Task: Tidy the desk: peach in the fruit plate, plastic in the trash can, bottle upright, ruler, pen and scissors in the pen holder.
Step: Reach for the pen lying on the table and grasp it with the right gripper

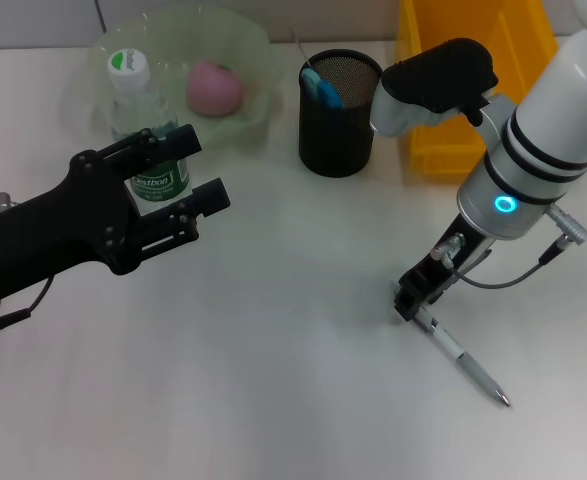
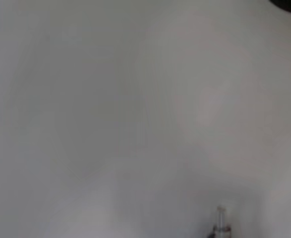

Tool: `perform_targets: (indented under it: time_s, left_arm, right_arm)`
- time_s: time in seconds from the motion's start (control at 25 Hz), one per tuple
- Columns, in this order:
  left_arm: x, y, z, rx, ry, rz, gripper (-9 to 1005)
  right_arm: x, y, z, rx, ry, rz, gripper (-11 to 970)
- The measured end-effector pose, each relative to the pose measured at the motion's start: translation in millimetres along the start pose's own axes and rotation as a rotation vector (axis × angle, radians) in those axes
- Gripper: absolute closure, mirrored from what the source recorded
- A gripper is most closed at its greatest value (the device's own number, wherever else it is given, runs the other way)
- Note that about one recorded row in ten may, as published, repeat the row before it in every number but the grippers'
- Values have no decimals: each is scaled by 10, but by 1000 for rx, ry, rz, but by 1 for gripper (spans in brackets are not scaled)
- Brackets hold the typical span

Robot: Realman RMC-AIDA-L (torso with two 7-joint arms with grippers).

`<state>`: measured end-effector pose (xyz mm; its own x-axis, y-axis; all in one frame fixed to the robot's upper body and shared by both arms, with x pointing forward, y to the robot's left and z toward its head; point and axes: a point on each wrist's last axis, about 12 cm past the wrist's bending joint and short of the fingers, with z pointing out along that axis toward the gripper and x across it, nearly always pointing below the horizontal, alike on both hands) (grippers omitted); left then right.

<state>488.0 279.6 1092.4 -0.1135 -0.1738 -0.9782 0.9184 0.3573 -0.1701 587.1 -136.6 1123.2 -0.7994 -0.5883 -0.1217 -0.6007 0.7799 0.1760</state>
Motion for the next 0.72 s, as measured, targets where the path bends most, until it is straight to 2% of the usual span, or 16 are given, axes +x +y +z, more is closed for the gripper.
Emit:
perform_targets:
  time_s: [0.72]
  left_arm:
    - [-7,5,7,1,-2,11,296]
  right_arm:
    - [11,9,21,-3,19,-4,610]
